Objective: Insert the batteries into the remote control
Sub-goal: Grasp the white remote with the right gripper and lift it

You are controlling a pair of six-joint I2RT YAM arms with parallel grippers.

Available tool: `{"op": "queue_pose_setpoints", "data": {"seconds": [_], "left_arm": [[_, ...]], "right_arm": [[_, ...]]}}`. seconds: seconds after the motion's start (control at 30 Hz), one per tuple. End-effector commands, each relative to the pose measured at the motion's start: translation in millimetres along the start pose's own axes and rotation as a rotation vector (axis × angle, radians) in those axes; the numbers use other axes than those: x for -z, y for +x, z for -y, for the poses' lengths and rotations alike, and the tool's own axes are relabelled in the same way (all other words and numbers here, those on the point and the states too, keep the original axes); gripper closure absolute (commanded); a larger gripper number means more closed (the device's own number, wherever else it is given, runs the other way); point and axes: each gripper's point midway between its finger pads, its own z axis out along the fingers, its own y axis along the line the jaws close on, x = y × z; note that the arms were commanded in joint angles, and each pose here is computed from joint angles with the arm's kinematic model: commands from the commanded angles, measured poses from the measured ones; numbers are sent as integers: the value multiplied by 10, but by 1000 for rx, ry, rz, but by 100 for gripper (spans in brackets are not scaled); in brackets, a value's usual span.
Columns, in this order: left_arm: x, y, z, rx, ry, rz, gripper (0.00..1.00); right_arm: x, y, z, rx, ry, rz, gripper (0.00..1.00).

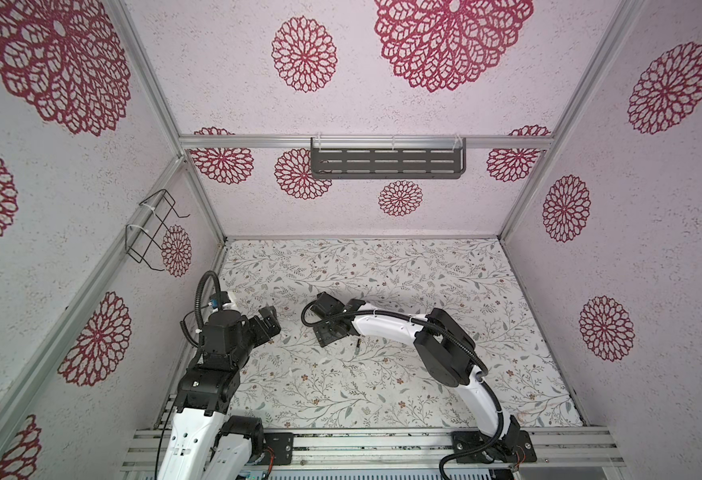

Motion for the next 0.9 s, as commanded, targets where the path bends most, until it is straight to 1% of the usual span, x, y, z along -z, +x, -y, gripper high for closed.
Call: {"op": "queue_pose_setpoints", "data": {"seconds": [0.0, 0.13, 0.2, 0.27, 0.43, 0.57, 0.73, 0.87], "left_arm": [[21, -88, 72, 5, 31, 22, 3], [-15, -26, 85, 6, 41, -7, 3], [-47, 15, 94, 11, 48, -25, 3], [-88, 63, 110, 17, 59, -46, 3], [-220, 234, 133, 52, 90, -108, 3], [-323, 394, 207, 96, 169, -136, 3], [-402, 448, 362, 125, 271, -150, 3], [-408, 395, 491, 130, 343, -134, 3]], "right_arm": [[35, 244, 98, 28, 61, -72, 34], [37, 245, 125, 42, 74, -63, 47], [72, 198, 113, 52, 64, -40, 52], [136, 131, 79, 71, 39, -4, 55], [486, -120, -16, 142, -49, 161, 58], [805, -239, -83, 185, -120, 263, 60], [1155, -297, -255, 209, -252, 320, 62], [1414, -323, -390, 210, -360, 348, 63]]}}
